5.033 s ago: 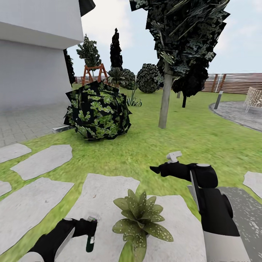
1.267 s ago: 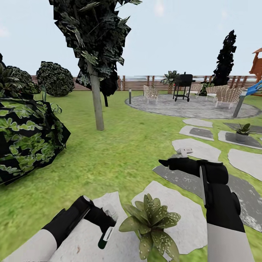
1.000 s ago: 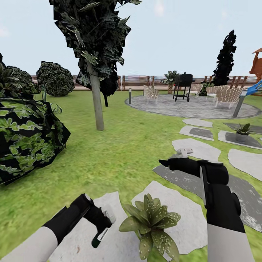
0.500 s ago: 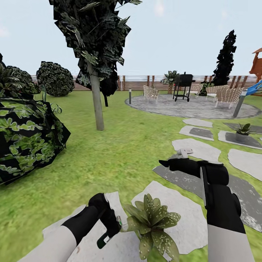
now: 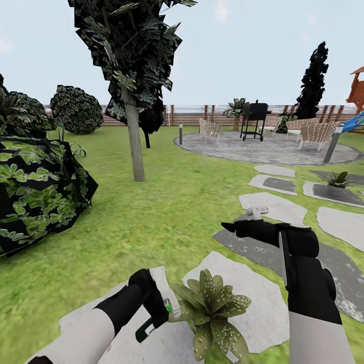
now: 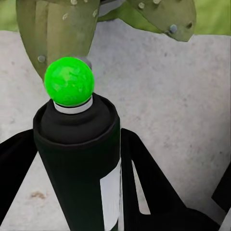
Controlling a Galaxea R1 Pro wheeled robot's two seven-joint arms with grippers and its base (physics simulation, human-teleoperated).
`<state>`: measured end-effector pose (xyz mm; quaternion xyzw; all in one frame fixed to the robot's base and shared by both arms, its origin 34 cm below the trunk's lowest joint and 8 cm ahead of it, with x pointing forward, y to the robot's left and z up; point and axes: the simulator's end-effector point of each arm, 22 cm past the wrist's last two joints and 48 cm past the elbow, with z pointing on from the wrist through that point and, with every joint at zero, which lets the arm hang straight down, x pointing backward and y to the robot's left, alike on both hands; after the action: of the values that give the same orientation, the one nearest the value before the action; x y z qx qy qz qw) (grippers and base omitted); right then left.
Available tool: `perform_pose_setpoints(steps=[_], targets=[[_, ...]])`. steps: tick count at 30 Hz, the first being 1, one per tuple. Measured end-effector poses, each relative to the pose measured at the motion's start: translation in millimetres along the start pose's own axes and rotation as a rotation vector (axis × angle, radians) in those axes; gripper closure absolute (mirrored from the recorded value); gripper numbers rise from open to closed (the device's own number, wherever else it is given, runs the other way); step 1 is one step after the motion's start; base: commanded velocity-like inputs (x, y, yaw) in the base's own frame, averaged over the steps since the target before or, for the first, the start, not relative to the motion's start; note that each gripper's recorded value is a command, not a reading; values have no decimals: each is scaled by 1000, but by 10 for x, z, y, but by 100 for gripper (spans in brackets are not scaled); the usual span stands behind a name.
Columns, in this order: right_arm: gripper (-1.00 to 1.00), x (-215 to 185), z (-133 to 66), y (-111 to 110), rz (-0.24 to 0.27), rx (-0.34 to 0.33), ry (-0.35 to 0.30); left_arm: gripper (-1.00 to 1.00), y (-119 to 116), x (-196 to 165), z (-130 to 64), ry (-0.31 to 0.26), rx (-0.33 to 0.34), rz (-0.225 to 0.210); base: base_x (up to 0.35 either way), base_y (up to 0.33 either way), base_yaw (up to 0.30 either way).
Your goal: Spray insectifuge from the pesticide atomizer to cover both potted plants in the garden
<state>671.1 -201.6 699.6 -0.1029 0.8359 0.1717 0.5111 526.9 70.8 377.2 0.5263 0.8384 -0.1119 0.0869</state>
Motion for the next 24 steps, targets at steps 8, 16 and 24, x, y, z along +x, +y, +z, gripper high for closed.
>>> perform_pose_setpoints(steps=[8, 16, 24], targets=[[-100, -2, -1, -1, 0, -1, -1, 100, 207, 118, 89, 19, -88, -44, 0, 0, 0], [-100, -3, -1, 0, 0, -1, -1, 100, 313, 258, 175, 62, -150, -94, 0, 0, 0], [-100, -2, -1, -2, -1, 0, -1, 100, 420, 187, 154, 49, -211, -101, 0, 0, 0]])
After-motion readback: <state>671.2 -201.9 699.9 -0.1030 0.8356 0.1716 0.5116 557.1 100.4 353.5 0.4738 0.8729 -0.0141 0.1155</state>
